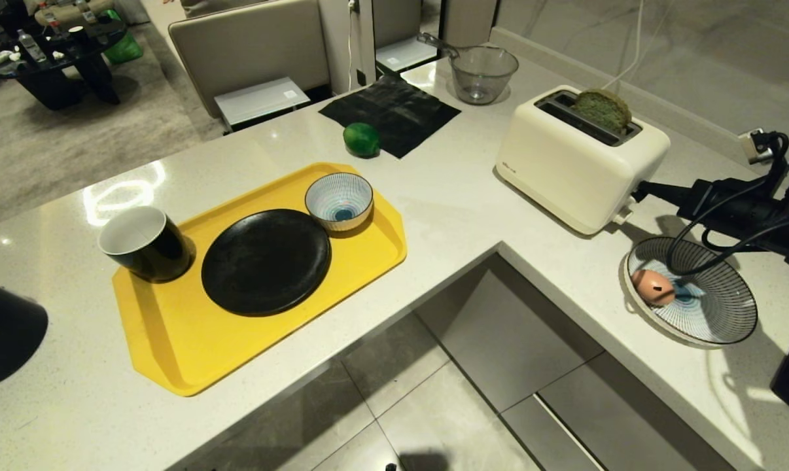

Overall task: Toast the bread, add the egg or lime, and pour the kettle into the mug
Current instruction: Use a bread toaster

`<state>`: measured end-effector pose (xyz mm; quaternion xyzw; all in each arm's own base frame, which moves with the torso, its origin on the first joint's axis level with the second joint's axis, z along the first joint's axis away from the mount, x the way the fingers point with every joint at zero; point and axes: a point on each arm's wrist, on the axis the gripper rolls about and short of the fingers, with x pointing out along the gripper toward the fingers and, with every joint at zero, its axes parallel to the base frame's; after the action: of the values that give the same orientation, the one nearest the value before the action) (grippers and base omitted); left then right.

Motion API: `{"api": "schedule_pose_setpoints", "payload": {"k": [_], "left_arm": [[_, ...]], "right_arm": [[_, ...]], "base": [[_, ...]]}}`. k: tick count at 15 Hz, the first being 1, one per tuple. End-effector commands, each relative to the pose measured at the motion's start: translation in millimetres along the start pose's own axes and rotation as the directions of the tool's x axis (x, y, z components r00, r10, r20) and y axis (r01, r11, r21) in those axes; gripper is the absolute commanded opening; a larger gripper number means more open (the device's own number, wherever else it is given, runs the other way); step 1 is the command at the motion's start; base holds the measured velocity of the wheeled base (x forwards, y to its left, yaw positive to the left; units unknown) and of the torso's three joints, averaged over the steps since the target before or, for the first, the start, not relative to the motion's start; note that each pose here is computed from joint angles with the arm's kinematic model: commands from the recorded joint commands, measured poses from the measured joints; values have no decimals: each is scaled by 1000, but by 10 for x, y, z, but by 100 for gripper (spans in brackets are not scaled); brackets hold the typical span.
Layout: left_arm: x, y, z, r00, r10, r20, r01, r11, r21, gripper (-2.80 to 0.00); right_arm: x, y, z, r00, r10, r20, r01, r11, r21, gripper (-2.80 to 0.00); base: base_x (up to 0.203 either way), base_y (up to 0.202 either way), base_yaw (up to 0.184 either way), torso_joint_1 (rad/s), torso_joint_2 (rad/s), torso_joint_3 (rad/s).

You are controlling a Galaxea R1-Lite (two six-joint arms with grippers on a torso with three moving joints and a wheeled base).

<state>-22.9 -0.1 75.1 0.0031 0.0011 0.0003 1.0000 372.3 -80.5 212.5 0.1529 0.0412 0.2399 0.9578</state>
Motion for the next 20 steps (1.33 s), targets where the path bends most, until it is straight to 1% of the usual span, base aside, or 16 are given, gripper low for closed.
{"api": "schedule_pose_setpoints", "payload": {"k": [1, 20], "left_arm": [[-1, 0, 0, 1000, -1, 1, 1, 1000, 0, -280], [-1, 0, 0, 1000, 1, 1, -1, 1000, 0, -280]], "right_arm": [[-10, 4, 5, 1000, 5, 3, -5, 1000, -3, -280], [-33, 20, -16, 1000, 3, -4, -3, 1000, 7, -280]], "base": [[0, 0, 0, 0, 0, 0], [0, 0, 0, 0, 0, 0]]}}
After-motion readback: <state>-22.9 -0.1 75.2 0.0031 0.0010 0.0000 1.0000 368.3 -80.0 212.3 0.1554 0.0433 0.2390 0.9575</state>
